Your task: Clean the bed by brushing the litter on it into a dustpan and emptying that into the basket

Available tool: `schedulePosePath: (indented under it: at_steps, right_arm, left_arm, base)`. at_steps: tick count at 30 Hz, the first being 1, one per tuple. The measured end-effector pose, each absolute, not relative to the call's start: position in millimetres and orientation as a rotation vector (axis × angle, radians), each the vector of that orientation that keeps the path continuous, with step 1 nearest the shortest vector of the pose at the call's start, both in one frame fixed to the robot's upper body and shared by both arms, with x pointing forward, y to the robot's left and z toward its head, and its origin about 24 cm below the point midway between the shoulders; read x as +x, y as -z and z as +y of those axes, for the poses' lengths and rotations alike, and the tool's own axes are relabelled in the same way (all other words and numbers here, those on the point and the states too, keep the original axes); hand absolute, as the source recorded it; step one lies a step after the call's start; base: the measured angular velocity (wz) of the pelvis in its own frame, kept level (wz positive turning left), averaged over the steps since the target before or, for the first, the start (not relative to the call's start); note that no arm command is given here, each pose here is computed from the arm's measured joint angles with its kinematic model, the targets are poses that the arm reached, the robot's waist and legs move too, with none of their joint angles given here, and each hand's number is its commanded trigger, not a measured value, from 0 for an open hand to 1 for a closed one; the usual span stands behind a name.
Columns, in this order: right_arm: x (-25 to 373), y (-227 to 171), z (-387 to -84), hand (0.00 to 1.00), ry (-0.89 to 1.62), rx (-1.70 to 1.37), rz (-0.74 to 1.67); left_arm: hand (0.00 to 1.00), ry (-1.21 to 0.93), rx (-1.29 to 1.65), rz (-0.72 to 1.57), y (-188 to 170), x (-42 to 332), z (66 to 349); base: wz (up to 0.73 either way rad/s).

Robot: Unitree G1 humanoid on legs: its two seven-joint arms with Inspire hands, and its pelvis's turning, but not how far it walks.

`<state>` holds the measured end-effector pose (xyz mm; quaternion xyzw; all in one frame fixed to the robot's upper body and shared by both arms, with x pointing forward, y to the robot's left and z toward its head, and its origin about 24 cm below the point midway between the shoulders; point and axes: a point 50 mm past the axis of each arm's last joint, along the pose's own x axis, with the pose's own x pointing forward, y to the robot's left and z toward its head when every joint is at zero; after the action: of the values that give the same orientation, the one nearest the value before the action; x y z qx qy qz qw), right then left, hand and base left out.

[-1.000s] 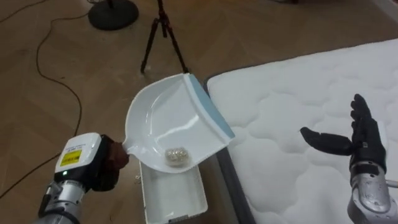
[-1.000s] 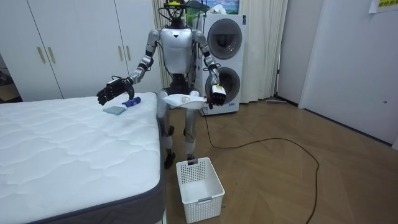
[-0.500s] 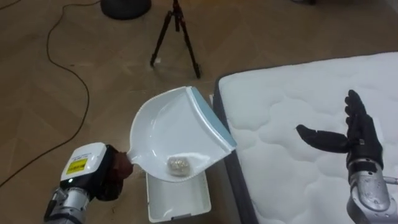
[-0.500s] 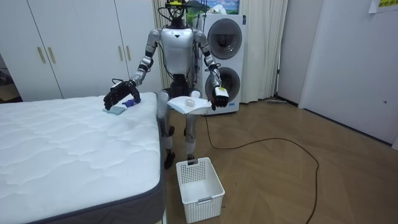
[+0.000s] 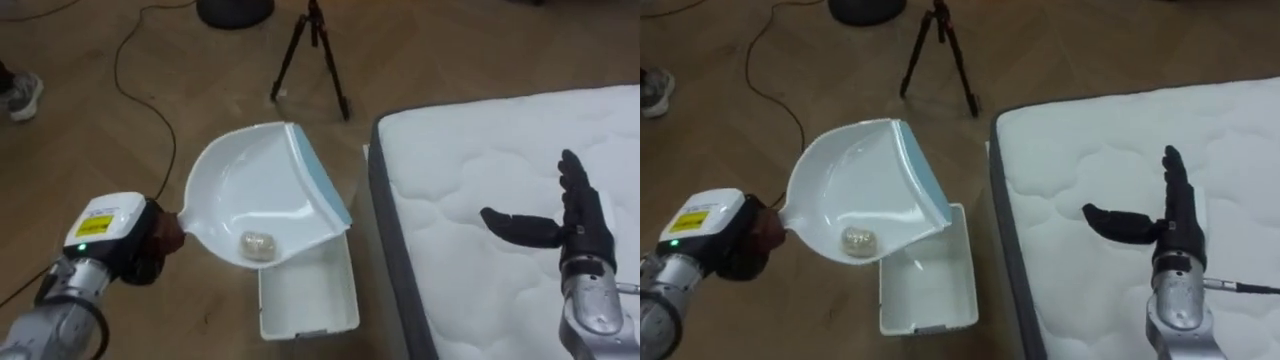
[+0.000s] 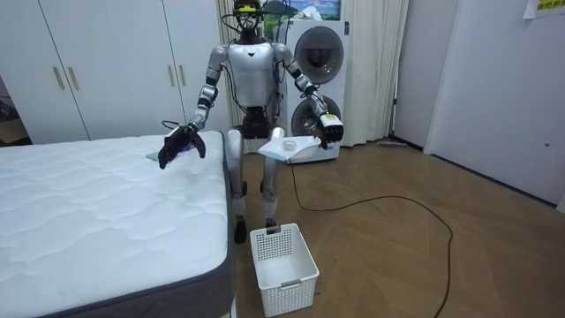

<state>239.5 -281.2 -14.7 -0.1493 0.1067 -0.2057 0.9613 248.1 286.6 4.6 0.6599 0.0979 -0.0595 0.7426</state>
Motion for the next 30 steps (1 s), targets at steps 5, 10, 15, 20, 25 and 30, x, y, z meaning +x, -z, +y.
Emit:
schedulePosePath:
  at_steps: [5,10,15,20,25,30]
  right_arm:
    - [247.2,17.0,-271.6,0.00,0.364,-0.312,0.225]
    - [248.3,24.5,-267.4,0.00,0.319,-0.307,0.264]
    - [248.5,25.2,-266.5,0.00,0.309,-0.303,0.267]
    - [248.9,25.7,-262.0,0.00,0.283,-0.315,0.258]
    - [247.1,28.4,-259.7,0.00,0.271,-0.321,0.267]
    - [246.5,29.9,-256.3,0.00,0.265,-0.329,0.269]
  left_arm:
    - [1.00,0.124,1.461,0.224,-7.6,260.1,291.2]
    - [1.00,0.167,1.475,0.306,8.4,251.7,296.8]
    - [1.00,0.185,1.500,0.387,16.7,242.6,311.0]
    - [1.00,0.230,1.565,0.374,15.9,242.8,311.7]
    - [1.00,0.256,1.583,0.366,17.0,245.1,307.2]
    - [1.00,0.244,1.608,0.353,13.2,246.1,309.9]
  base:
    - [0.18]
    - [0.06]
    - [-0.02]
    - [0.02]
    - [0.00]
    - [-0.01]
